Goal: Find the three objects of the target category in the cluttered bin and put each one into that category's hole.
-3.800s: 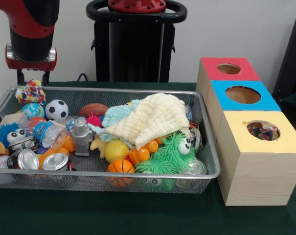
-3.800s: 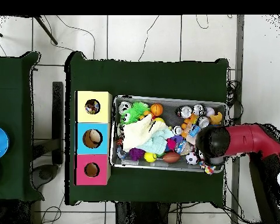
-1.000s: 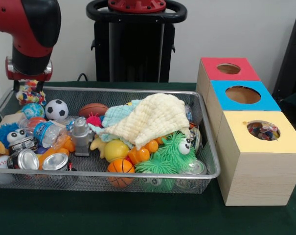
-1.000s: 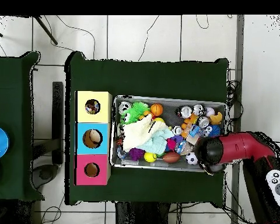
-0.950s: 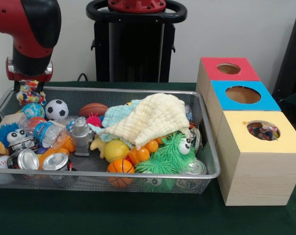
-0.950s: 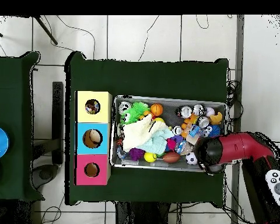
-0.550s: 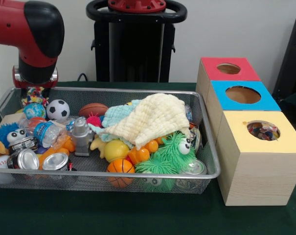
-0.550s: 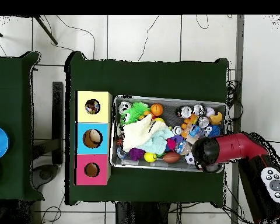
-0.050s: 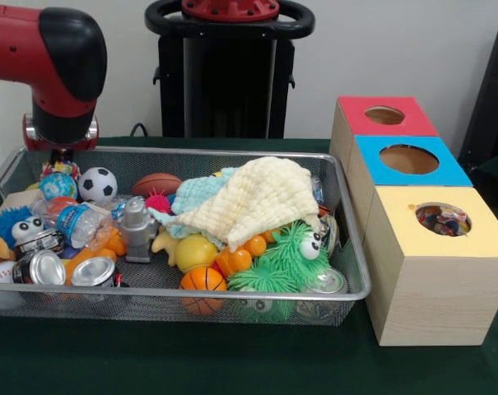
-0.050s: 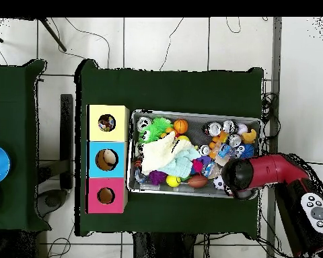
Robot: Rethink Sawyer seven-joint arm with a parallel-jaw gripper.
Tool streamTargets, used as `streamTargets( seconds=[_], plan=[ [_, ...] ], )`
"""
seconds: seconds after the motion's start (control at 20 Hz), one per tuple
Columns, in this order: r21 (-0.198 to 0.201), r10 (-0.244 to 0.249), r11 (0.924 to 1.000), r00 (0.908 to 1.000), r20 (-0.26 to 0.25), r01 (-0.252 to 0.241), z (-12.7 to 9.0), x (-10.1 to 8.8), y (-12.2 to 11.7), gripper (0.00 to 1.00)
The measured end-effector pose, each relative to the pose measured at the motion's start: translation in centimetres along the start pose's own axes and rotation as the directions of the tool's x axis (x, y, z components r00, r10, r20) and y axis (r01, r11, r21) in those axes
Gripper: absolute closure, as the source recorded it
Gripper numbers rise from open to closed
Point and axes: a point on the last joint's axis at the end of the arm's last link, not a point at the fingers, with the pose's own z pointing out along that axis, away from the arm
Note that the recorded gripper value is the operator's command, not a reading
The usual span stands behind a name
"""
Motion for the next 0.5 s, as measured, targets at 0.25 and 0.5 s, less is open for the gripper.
streamTargets(
  seconds=[0.25, 0.5],
  plan=[
    [-0.002, 0.002, 1.0000, 1.0000, 0.000, -0.002, 0.0, 0.0, 0.0, 1.00],
    [-0.028, 0.024, 0.9993, 0.9996, 0.016, -0.024, -1.4, 0.0, -0.1, 1.00]
  ],
)
